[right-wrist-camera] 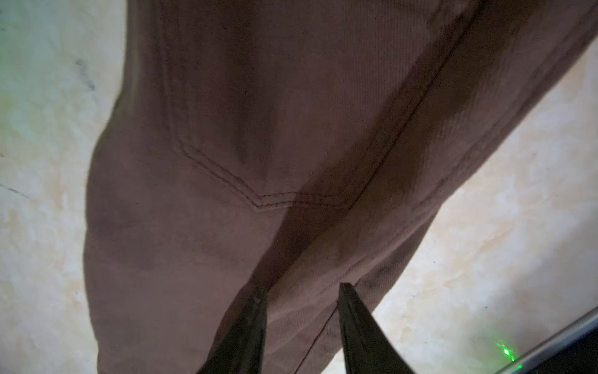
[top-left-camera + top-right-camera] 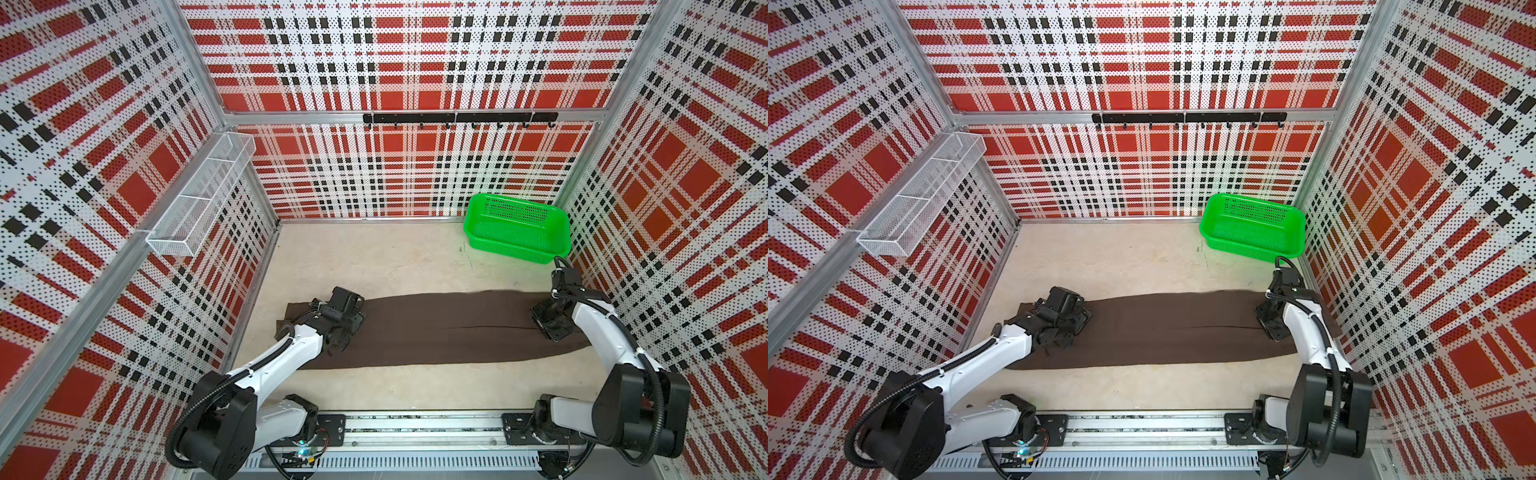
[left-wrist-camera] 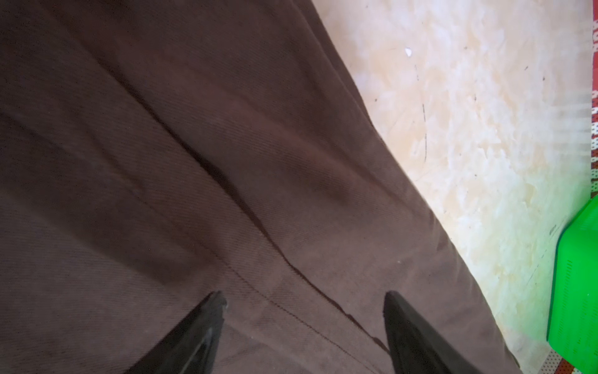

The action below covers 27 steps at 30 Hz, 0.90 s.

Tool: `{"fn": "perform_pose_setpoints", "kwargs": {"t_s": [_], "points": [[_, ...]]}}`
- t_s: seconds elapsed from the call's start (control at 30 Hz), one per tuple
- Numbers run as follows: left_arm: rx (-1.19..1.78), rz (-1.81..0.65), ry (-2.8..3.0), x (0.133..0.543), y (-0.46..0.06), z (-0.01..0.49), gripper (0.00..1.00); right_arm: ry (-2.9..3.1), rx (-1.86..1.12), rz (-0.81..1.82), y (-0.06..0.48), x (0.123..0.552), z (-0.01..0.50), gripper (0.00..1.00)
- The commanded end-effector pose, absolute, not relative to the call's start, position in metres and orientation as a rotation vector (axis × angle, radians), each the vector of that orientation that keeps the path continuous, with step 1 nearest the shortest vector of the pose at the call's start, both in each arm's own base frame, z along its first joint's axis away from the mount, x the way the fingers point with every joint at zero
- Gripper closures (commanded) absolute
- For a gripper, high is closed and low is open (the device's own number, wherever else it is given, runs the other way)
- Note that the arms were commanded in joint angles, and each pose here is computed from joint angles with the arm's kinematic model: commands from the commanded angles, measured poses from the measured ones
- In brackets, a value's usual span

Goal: Fold and stack the trousers
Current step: Smooth out the trousers at the center of the table.

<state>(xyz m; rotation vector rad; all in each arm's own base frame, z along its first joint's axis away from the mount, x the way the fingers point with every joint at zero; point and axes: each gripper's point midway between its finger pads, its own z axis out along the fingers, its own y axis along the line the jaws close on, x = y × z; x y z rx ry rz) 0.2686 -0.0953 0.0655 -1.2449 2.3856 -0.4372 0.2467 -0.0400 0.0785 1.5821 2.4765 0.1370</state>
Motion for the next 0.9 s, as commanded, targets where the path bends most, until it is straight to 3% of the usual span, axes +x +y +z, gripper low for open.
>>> {"fn": "perform_pose_setpoints", "kwargs": {"t_s": [0.0, 0.27, 0.5, 0.87], "points": [[-1.296, -0.415, 2.387, 0.262, -0.086, 0.059, 0.19, 2.455, 1.638, 0.100, -0.042, 0.245, 0.071, 0.59], [-1.326, -0.391, 2.360, 0.258, -0.074, 0.055, 0.18, 2.452, 1.687, 0.061, -0.052, 0.249, 0.053, 0.64], [-1.335, -0.381, 2.357, 0.258, -0.072, 0.054, 0.19, 2.479, 1.691, 0.093, -0.051, 0.242, 0.046, 1.00], [-1.350, -0.397, 2.337, 0.252, -0.067, 0.055, 0.18, 2.483, 1.675, 0.085, -0.044, 0.194, 0.053, 1.00]]}}
